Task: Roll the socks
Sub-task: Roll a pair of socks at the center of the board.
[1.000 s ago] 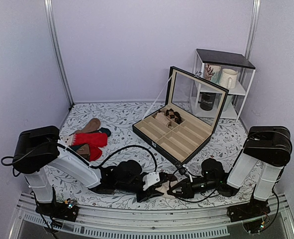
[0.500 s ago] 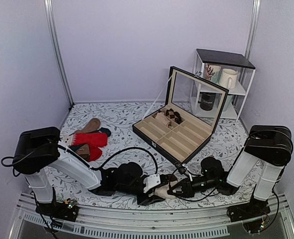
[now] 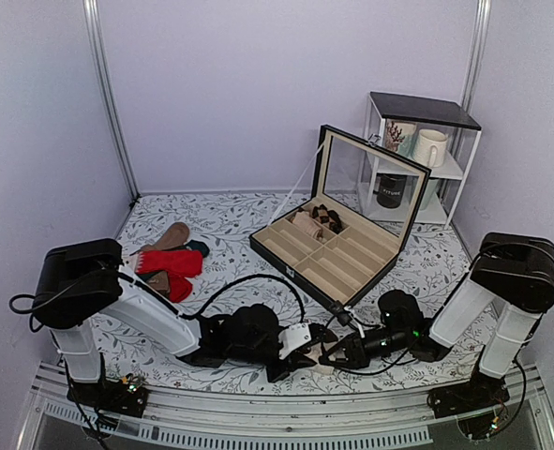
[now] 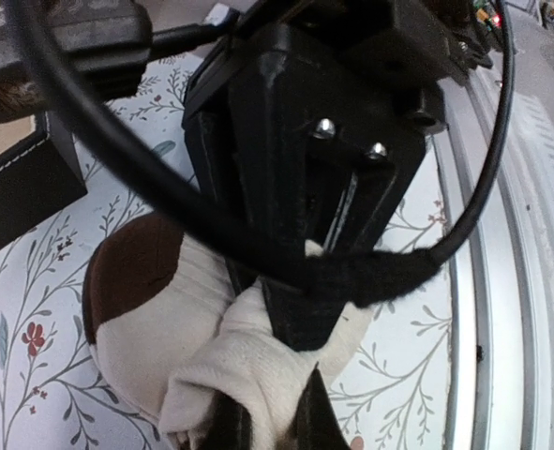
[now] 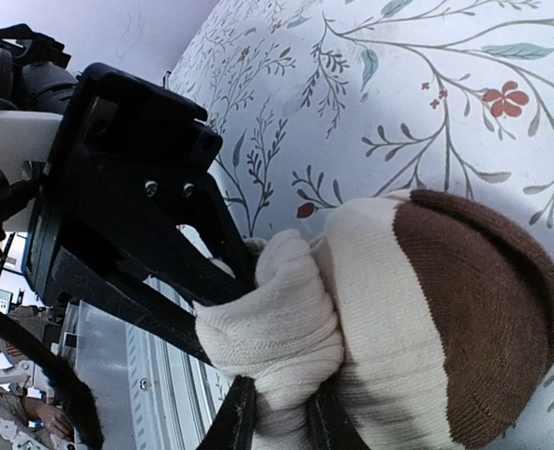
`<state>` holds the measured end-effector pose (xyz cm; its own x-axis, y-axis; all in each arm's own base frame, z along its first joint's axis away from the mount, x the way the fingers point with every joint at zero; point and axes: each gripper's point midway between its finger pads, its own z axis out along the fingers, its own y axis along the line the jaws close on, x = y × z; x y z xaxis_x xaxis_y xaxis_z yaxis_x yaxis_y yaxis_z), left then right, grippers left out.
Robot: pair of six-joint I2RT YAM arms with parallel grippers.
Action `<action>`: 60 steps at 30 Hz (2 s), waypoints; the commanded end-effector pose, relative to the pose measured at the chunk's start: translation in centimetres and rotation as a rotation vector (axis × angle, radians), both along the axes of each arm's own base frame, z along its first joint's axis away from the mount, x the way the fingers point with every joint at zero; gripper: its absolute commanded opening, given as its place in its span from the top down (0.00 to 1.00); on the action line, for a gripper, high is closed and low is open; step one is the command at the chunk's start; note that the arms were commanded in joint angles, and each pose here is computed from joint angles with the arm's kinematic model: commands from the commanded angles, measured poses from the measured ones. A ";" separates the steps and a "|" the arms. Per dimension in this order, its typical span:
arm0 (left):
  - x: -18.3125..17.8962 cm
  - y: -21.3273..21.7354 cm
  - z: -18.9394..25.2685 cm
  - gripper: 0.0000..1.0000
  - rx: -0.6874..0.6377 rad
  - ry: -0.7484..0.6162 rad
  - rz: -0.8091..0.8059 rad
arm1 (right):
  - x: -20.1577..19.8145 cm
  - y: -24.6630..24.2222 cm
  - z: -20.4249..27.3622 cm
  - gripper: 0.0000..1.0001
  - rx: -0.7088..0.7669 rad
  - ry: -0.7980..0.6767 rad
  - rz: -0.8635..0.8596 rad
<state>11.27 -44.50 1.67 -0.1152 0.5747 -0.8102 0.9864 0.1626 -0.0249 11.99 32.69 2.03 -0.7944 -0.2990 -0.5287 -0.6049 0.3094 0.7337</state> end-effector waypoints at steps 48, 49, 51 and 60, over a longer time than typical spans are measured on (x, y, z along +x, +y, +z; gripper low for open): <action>-7.4 13.1 -12.7 1.00 0.628 0.714 0.258 | -1.7 -0.5 3.0 0.36 -0.076 -0.674 0.014; -7.4 13.0 -12.7 1.00 0.628 0.714 0.258 | -1.8 -0.4 2.9 0.35 -0.080 -0.671 0.019; -7.4 13.0 -12.6 1.00 0.628 0.712 0.254 | -1.9 -0.2 2.6 0.34 -0.082 -0.663 0.031; -6.8 12.6 -12.3 1.00 0.613 0.687 0.264 | -2.4 -0.4 -0.1 0.70 -0.175 -0.583 0.052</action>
